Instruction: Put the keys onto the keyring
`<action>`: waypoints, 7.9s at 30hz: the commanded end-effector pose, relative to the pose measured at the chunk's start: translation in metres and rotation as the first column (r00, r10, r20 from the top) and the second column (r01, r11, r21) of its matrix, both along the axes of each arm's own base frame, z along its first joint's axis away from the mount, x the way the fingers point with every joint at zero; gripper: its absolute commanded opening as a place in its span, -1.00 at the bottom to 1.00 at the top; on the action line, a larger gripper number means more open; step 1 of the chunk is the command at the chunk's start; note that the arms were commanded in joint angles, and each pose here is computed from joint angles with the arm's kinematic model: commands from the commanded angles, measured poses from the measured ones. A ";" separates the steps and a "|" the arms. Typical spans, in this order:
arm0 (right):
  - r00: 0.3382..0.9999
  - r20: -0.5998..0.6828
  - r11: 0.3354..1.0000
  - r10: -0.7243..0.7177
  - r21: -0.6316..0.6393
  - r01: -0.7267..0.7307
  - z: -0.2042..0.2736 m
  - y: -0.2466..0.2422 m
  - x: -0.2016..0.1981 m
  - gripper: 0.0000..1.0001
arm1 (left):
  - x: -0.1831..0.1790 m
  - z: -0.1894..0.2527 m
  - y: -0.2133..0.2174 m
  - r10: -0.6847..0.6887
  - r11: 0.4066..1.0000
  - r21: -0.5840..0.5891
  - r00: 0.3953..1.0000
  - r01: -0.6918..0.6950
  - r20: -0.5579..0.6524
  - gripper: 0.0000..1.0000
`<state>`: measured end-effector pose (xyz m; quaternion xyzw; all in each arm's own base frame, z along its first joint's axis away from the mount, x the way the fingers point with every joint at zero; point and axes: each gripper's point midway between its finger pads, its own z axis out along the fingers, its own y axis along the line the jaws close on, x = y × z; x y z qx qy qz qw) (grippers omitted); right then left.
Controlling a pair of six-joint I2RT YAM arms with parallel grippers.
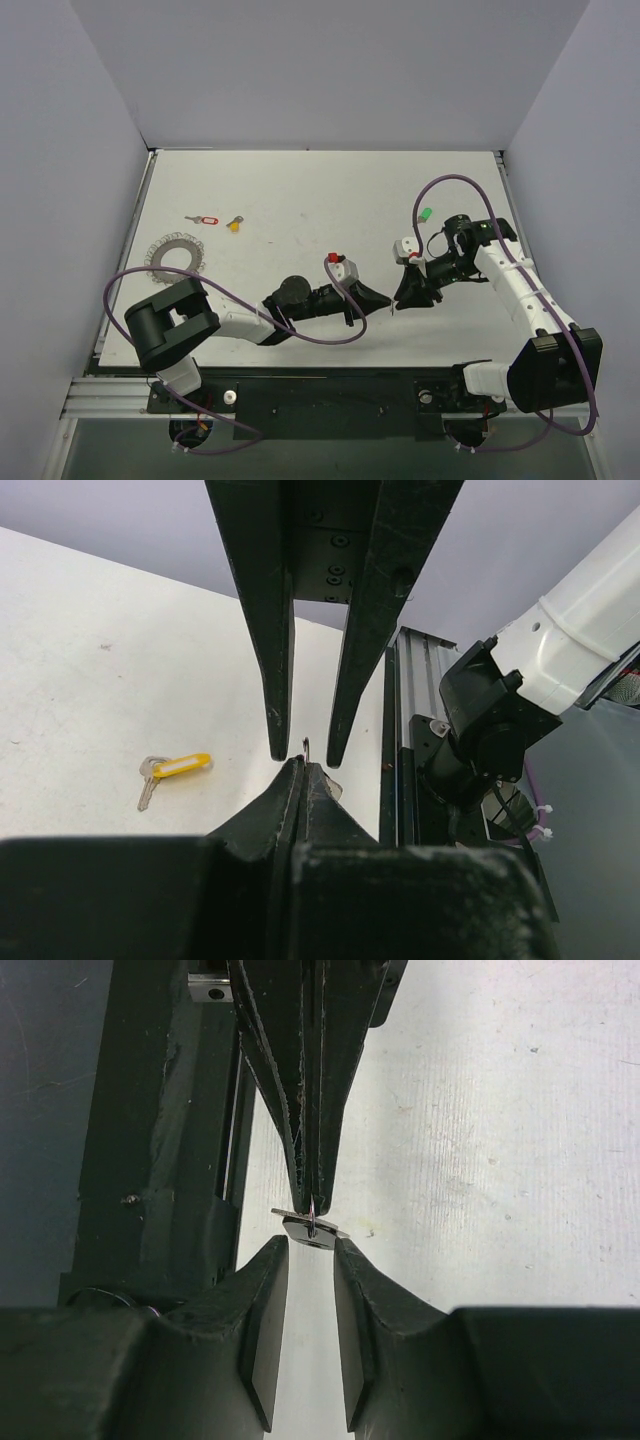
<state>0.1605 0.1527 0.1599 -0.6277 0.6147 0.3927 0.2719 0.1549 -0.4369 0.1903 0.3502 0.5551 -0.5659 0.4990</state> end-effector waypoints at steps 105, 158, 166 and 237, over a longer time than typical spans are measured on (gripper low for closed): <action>0.997 -0.076 1.000 0.001 -0.029 -0.004 -0.001 0.008 -0.009 -0.92 | 0.005 0.014 -0.009 0.001 0.988 0.154 1.000 -0.004 0.021 -1.00; 0.994 -0.101 0.998 -0.030 0.042 0.035 0.009 0.012 -0.007 -1.00 | -0.002 0.026 -0.009 0.012 0.999 -0.044 0.998 -0.014 -0.057 -1.00; 0.995 -0.098 0.999 -0.027 0.027 0.030 0.009 0.011 -0.008 -1.00 | -0.001 0.027 -0.009 0.018 0.999 -0.050 0.997 -0.021 -0.073 -1.00; 0.732 0.118 0.278 -0.671 -0.876 0.395 -0.097 -0.155 0.158 -1.00 | 0.047 0.035 0.246 0.572 0.684 0.351 0.769 -0.639 0.285 0.65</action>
